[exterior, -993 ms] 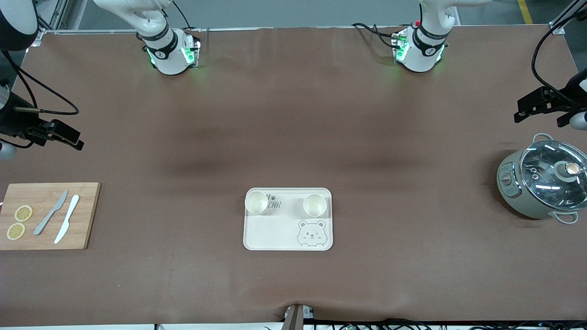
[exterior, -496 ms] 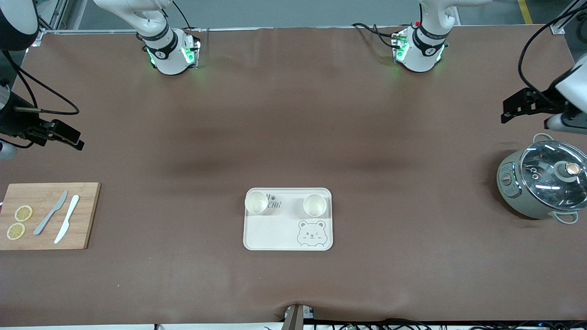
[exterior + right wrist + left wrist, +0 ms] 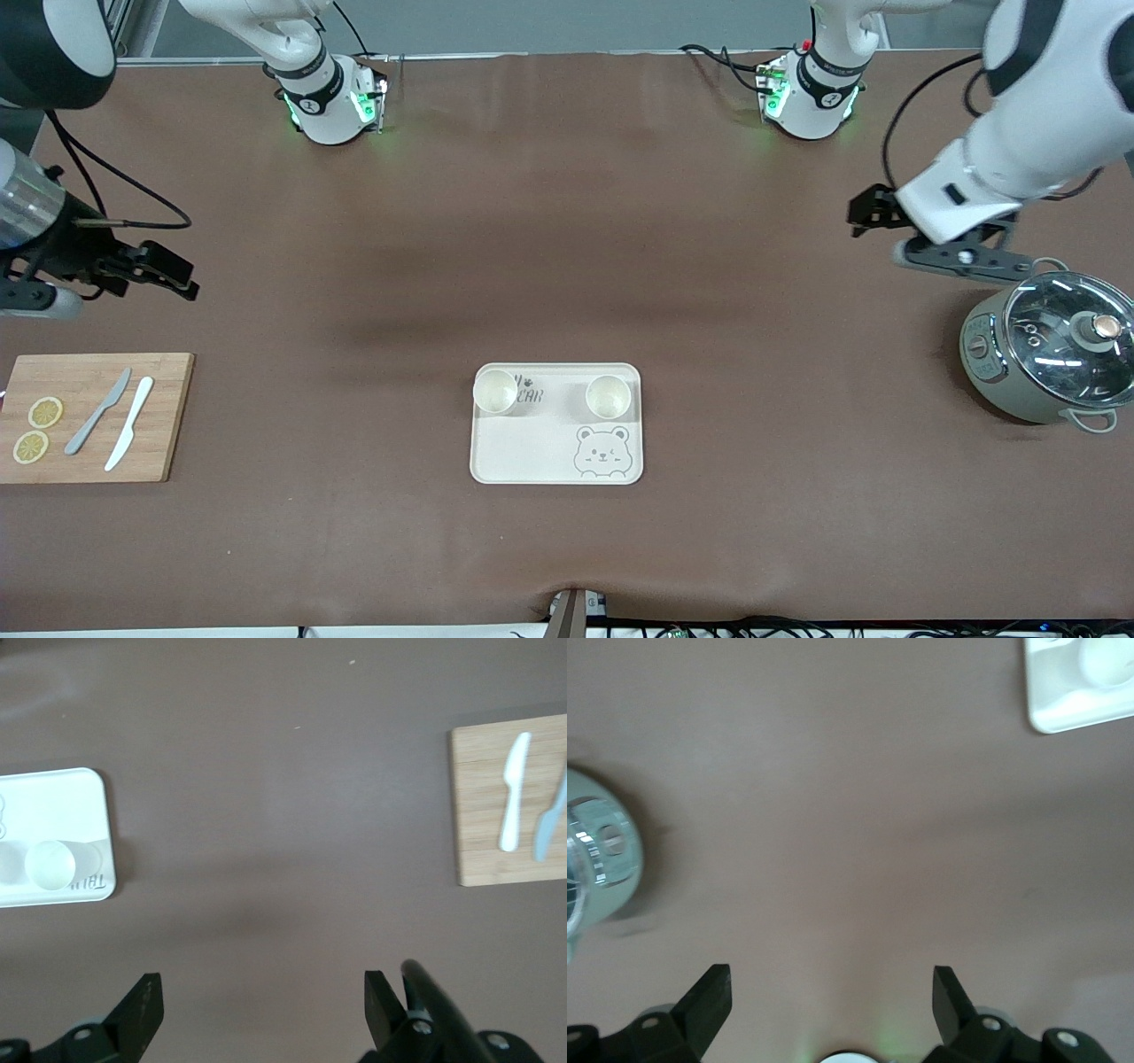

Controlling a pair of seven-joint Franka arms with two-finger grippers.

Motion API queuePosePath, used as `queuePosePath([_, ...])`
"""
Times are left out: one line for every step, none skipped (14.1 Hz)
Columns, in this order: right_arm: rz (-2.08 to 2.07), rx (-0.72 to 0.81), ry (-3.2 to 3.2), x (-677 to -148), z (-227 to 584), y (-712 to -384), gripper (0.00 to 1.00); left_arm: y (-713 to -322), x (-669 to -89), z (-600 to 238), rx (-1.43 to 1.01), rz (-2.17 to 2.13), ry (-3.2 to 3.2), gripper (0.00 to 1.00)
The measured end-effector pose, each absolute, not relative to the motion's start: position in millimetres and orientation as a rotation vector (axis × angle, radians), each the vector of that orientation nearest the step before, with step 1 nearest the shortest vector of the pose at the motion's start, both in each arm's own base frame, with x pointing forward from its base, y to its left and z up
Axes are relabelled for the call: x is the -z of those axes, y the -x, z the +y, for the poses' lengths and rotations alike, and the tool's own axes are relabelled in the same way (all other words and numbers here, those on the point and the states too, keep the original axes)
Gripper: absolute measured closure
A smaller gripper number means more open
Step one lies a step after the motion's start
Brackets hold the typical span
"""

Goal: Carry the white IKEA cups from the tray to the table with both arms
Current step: 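Move both grippers from rest toward the white tray, then lower the right gripper onto one cup while the left gripper lowers onto another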

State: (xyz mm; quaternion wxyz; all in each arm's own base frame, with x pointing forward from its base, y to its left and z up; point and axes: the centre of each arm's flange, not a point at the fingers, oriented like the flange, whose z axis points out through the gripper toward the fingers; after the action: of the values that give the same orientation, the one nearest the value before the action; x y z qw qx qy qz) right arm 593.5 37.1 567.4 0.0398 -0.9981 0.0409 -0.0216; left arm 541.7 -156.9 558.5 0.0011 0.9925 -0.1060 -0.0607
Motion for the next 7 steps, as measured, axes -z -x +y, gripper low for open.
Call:
queuePosePath([0.107, 0.071, 3.052, -555, 47, -601, 0.0, -544, -555, -176, 0.143, -0.324, -3.095, 0.0])
queuePosePath([0.085, 0.071, 3.049, -542, 59, -609, 0.0, -547, -550, -194, 0.107, -0.323, -3.084, 0.0])
queuePosePath([0.069, 0.063, 3.048, -529, 70, -615, 0.0, -550, -543, -209, 0.091, -0.324, -3.076, 0.0])
queuePosePath([0.06, 0.056, 3.049, -517, 80, -620, 0.0, -555, -537, -220, 0.087, -0.333, -3.066, 0.0])
queuePosePath([0.059, 0.051, 3.049, -507, 90, -624, 0.0, -562, -530, -228, 0.089, -0.349, -3.057, 0.0])
queuePosePath([0.066, 0.05, 3.048, -498, 100, -628, 0.0, -571, -521, -242, 0.086, -0.361, -3.049, 0.0])
queuePosePath([0.082, 0.054, 3.047, -489, 110, -632, 0.0, -581, -511, -259, 0.073, -0.343, -3.049, 0.0])
